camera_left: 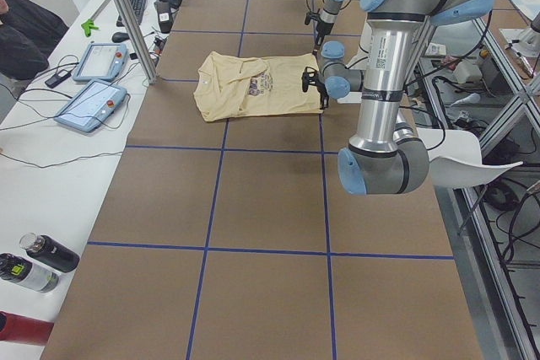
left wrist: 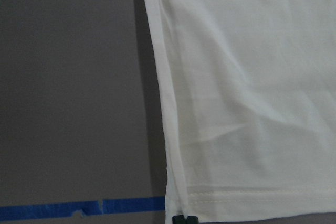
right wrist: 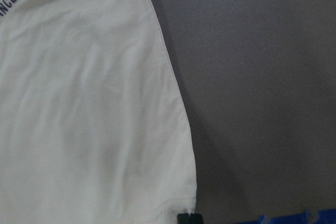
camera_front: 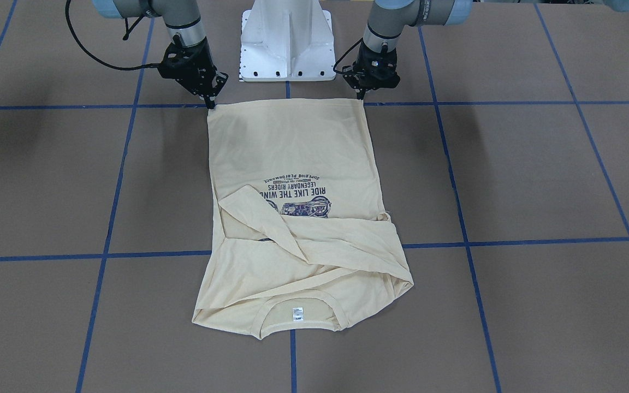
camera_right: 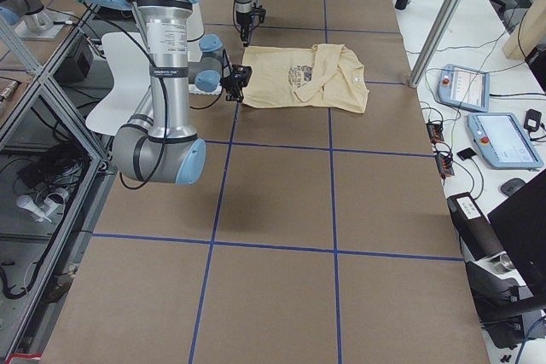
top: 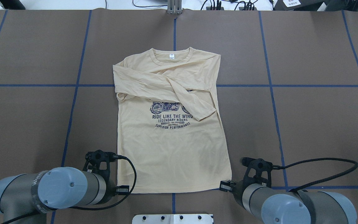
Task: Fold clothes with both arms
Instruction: 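Lift the hem with both grippers and fold it toward the collar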
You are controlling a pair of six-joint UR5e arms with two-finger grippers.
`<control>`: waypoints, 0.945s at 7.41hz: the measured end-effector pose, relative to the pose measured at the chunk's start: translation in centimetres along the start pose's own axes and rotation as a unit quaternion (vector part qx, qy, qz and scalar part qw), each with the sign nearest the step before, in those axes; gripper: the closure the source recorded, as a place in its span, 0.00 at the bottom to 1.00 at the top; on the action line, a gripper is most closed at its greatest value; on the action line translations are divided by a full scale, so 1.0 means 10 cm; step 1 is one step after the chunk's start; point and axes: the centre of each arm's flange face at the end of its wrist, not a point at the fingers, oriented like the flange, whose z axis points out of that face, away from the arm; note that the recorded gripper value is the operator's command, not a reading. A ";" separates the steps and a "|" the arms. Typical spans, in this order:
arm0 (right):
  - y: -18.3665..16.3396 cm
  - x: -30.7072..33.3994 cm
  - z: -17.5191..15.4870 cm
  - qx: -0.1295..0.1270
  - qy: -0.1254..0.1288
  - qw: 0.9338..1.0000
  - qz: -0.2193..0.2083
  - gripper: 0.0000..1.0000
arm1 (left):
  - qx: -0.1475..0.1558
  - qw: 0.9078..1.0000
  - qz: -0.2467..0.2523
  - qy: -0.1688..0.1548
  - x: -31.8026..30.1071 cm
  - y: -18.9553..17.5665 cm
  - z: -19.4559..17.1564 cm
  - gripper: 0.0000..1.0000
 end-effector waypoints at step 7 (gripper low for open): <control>-0.57 -0.21 -2.06 -0.137 -0.047 0.988 0.047 1.00 | -0.109 0.989 0.015 0.096 0.14 0.31 -1.93 1.00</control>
